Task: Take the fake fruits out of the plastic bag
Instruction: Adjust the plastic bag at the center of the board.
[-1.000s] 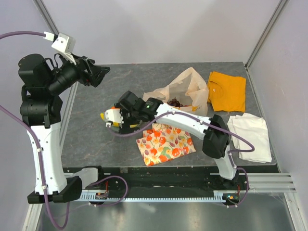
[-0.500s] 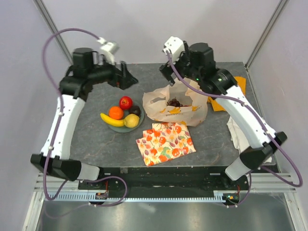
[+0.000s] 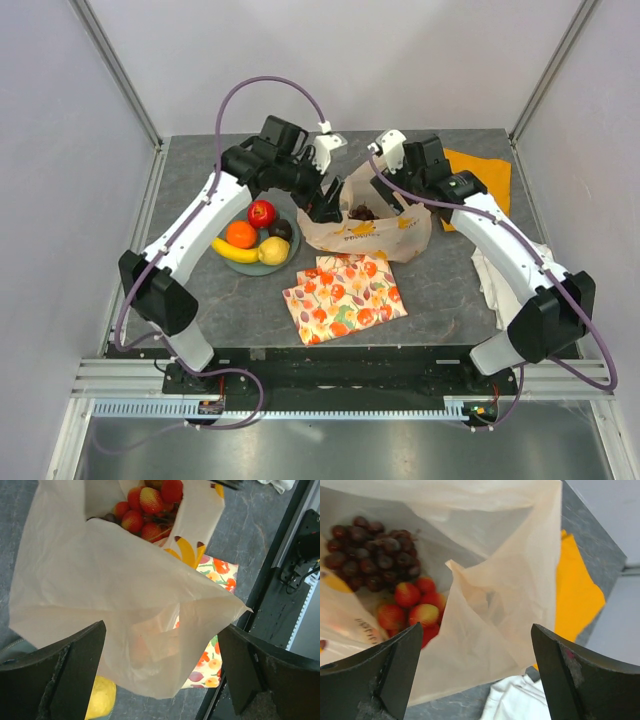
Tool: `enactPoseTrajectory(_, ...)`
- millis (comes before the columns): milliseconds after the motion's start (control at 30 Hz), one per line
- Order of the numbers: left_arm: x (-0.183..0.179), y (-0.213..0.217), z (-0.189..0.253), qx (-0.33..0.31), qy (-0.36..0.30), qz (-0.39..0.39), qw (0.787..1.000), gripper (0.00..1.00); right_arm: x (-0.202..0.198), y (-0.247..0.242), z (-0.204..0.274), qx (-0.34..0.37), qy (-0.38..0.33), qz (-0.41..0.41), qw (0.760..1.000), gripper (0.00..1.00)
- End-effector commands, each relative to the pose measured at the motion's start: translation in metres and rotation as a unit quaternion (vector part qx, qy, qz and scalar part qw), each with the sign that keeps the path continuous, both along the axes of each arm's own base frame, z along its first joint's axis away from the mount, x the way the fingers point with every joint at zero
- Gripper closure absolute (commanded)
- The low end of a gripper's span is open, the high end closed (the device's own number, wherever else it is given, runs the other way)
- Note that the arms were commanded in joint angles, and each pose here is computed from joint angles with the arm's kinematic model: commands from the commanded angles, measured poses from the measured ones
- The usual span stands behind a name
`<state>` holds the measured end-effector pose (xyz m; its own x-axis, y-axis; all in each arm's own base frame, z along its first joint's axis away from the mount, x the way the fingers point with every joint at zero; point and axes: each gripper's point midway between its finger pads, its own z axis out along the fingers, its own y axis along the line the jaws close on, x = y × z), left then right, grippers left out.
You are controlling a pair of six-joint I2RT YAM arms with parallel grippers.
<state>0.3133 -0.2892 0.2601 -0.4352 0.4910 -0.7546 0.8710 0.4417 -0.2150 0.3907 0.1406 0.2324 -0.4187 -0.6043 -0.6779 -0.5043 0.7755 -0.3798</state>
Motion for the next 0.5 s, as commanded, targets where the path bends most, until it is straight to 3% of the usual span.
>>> enactPoseTrajectory(0, 0.006, -0.011, 0.001, 0.021, -0.034, -0.021, 0.999, 0.08, 0.008, -0.021, -0.013, -0.060, -0.001, -0.030, 0.998, 0.03)
enactPoseTrajectory(67, 0.014, -0.018, -0.004, 0.020, -0.027, -0.032, 0.999, 0.21, 0.019, -0.027, -0.036, -0.100, 0.022, -0.034, 0.994, 0.06)
enactPoseTrajectory(133, 0.019, -0.025, 0.000, 0.005, -0.027, -0.047, 0.999, 0.83, 0.028, -0.030, -0.064, -0.128, 0.059, -0.026, 0.990, 0.21)
enactPoseTrajectory(167, 0.031, -0.030, 0.001, 0.004, -0.033, -0.042, 0.999, 0.98, 0.039, -0.030, -0.059, -0.115, 0.059, -0.024, 0.991, 0.39)
enactPoseTrajectory(233, 0.048, -0.030, 0.004, -0.003, -0.041, -0.037, 0.998, 0.98, 0.051, -0.029, -0.078, -0.117, 0.095, -0.016, 0.988, 0.59)
enactPoseTrajectory(267, 0.063, -0.032, 0.013, -0.011, -0.055, -0.031, 0.998, 0.98, 0.067, -0.029, -0.064, -0.105, 0.080, -0.018, 0.991, 0.74)
enactPoseTrajectory(333, 0.089, -0.023, 0.024, -0.024, -0.068, -0.006, 0.997, 0.98, 0.084, -0.030, -0.069, -0.107, 0.087, -0.018, 0.990, 0.86)
enactPoseTrajectory(367, 0.103, -0.022, 0.047, -0.042, -0.099, 0.004, 0.994, 0.98, 0.101, -0.032, -0.046, -0.092, 0.059, -0.024, 0.994, 0.94)
enactPoseTrajectory(467, 0.138, -0.006, 0.080, -0.063, -0.159, 0.040, 0.984, 0.98, 0.136, -0.028, -0.001, -0.047, 0.000, -0.022, 0.999, 1.00)
